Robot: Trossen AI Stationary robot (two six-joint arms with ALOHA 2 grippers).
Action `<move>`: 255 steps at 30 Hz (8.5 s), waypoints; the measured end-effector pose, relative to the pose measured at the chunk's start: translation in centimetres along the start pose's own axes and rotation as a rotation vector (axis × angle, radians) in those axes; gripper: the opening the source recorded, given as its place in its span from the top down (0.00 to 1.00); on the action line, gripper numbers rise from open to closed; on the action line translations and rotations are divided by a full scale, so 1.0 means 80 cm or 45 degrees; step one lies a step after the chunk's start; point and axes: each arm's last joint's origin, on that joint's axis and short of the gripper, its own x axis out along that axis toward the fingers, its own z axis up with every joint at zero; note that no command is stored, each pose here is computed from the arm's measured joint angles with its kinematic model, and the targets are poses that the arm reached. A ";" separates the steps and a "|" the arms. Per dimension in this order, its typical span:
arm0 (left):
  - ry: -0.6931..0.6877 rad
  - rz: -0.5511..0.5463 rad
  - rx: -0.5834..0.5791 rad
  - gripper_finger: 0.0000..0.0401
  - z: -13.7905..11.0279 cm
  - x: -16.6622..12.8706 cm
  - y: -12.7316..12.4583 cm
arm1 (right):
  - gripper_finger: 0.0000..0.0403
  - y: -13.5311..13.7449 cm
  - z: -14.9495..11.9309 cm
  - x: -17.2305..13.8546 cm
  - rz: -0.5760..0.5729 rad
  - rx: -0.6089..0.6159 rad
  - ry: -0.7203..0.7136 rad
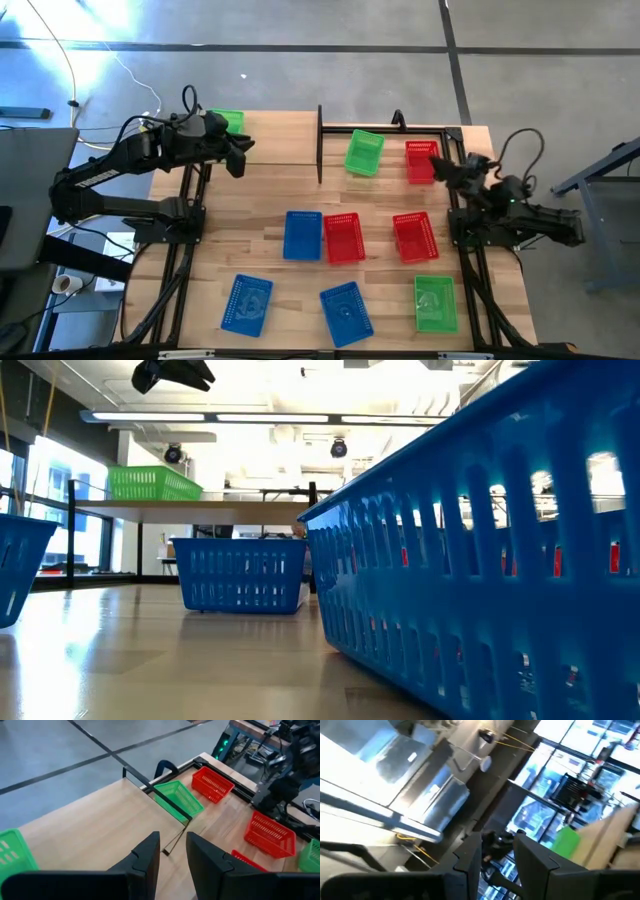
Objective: Stack baskets on shelf by color
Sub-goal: Put the bottom left red bin on the shelf
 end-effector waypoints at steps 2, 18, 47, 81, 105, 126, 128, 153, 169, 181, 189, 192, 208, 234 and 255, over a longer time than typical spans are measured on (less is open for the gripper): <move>-0.002 0.006 0.000 0.78 0.000 0.000 0.000 | 0.75 0.016 0.009 0.005 0.037 -0.034 -0.007; -0.010 0.027 0.022 0.78 0.000 0.000 0.001 | 0.75 0.053 0.002 0.095 -0.644 0.007 0.612; -0.009 0.032 0.023 0.78 0.000 0.000 0.001 | 0.75 -0.035 -0.155 0.155 -1.422 0.236 1.230; -0.009 0.032 0.023 0.78 0.000 0.000 0.001 | 0.94 -0.109 -0.235 0.138 -1.658 0.213 1.422; -0.010 0.032 0.023 0.78 0.000 0.000 0.001 | 1.00 -0.052 -0.181 0.170 -1.399 0.300 1.074; -0.095 0.183 -0.075 0.78 0.004 0.000 0.005 | 1.00 -0.028 -0.070 0.277 -1.085 -0.101 0.760; -0.121 0.195 -0.090 0.78 0.006 0.003 0.004 | 1.00 -0.025 -0.062 0.287 -1.129 -0.176 0.778; -0.047 0.297 0.013 0.78 0.004 0.038 -0.003 | 1.00 -0.082 -0.020 0.444 -1.150 -0.187 0.890; -0.022 0.348 0.032 0.78 0.001 0.037 0.000 | 1.00 -0.121 -0.054 0.464 -1.378 -0.034 1.028; -0.022 0.349 0.031 0.78 0.001 0.037 0.000 | 1.00 -0.149 -0.053 0.463 -1.443 0.056 1.022; -0.022 0.348 0.031 0.78 0.001 0.037 0.000 | 1.00 -0.156 -0.042 0.458 -1.494 0.088 1.039; -0.022 0.348 0.031 0.78 0.001 0.037 0.000 | 1.00 -0.156 -0.042 0.457 -1.498 0.091 1.043; -0.025 0.347 0.027 0.78 0.001 0.037 -0.001 | 1.00 -0.167 -0.052 0.459 -1.498 0.107 1.040; -0.025 0.346 0.030 0.78 0.001 0.037 -0.001 | 1.00 -0.170 -0.048 0.462 -1.478 0.067 1.012; -0.027 0.346 0.029 0.78 0.001 0.037 -0.001 | 0.82 -0.173 -0.040 0.462 -1.474 0.056 0.998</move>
